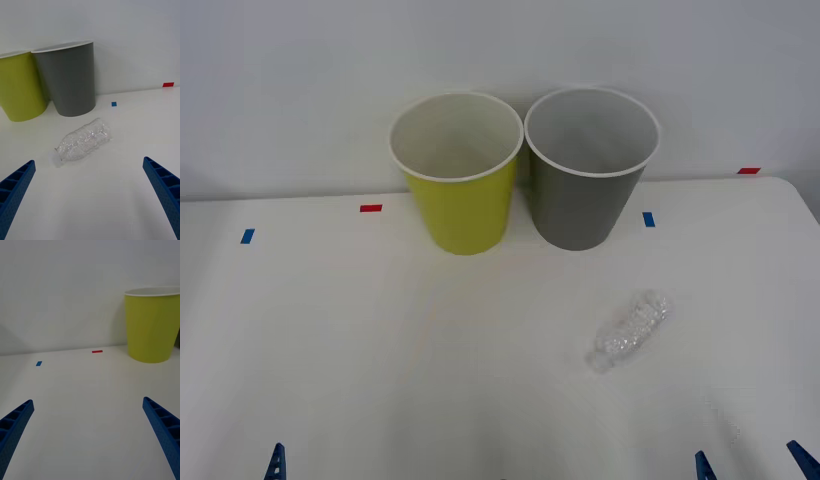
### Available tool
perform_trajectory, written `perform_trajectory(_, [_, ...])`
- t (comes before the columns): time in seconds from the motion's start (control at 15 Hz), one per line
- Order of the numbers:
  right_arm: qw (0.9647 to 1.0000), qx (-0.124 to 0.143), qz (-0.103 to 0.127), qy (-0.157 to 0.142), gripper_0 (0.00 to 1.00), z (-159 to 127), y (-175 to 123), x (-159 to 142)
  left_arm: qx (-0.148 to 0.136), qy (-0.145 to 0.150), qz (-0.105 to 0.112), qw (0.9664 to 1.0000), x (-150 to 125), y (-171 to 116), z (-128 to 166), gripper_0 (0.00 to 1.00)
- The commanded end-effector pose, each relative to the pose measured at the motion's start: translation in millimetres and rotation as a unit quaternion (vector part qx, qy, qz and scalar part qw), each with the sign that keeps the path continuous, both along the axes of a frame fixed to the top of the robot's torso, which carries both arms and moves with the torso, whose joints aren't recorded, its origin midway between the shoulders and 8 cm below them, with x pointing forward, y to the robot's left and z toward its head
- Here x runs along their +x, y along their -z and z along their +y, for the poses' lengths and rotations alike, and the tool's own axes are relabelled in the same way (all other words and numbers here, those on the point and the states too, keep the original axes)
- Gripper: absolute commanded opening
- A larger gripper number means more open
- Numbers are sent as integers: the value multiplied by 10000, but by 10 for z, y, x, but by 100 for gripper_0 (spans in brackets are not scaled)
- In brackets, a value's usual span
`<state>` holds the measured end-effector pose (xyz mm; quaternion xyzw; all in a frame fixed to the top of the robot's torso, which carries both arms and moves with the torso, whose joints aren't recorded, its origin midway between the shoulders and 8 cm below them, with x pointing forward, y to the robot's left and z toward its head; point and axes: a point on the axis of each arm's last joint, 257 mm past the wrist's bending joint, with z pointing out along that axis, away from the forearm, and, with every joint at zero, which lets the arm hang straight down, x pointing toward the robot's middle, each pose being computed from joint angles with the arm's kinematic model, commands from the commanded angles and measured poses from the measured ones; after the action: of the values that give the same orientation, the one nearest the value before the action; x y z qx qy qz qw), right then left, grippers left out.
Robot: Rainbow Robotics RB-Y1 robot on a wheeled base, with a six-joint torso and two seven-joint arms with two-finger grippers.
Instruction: Put cans in the gray bin and PET bottles in the light green bin.
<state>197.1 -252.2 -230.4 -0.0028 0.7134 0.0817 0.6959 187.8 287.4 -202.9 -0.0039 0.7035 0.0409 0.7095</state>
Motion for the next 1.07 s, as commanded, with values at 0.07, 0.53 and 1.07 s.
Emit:
perform_trajectory(0.07, [10000,0,0,0,100,0,0,0,0,0,0,10000,0,0,0,100])
perform_trajectory(0.53, [10000,0,0,0,100,0,0,0,0,0,0,10000,0,0,0,100])
perform_trajectory(1.07, [10000,0,0,0,100,0,0,0,0,0,0,10000,0,0,0,100])
